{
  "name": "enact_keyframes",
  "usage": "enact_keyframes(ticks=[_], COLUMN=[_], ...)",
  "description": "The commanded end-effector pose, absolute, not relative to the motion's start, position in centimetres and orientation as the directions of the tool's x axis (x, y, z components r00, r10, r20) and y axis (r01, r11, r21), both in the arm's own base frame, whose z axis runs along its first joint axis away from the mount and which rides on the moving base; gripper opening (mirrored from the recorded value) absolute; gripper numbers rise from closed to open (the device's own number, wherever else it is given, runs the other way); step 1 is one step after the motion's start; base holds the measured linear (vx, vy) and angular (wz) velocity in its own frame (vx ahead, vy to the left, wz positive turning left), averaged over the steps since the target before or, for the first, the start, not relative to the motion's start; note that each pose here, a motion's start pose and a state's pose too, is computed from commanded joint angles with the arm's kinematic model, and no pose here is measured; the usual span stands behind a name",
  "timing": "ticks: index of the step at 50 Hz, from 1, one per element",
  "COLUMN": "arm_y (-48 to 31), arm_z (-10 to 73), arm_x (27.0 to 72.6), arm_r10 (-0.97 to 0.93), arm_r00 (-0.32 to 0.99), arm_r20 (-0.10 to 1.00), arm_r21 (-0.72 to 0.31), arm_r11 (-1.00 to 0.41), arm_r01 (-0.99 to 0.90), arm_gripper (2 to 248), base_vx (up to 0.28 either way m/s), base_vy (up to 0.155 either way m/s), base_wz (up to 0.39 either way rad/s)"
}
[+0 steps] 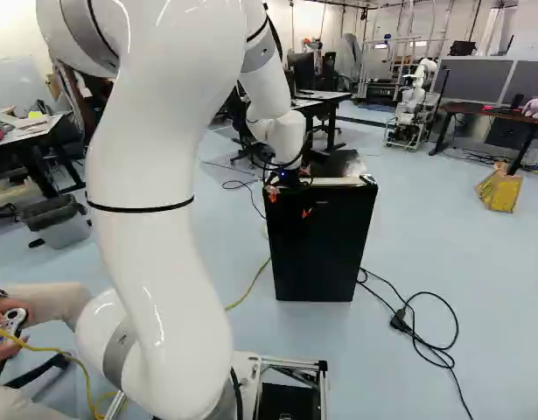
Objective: Grab a drink from the fridge
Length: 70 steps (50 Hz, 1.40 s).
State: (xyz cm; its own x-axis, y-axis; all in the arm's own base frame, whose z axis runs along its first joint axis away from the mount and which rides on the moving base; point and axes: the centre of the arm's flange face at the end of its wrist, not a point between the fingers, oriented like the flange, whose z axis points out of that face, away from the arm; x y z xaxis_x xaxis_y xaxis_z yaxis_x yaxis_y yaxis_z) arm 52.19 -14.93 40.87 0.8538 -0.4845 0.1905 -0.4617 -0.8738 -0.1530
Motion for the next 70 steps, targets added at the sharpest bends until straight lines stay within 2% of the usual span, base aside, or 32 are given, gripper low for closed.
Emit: enact_keyframes(ticks=[45,70], arm_y=[-14.9,-13.4], arm_z=[40.9,40.9], arm_x=[53.1,49.7], arm_r10=[-0.479,-0.474], arm_r00=[0.855,0.862], arm_r20=[0.196,0.18], arm_r21=[-0.154,-0.149], arm_r11=[-0.877,-0.879], arm_r01=[-0.456,-0.452], arm_gripper=[247,247], base_vx=[0.0,0.0], base_vy=[0.0,0.0], base_wz=[0.0,0.0])
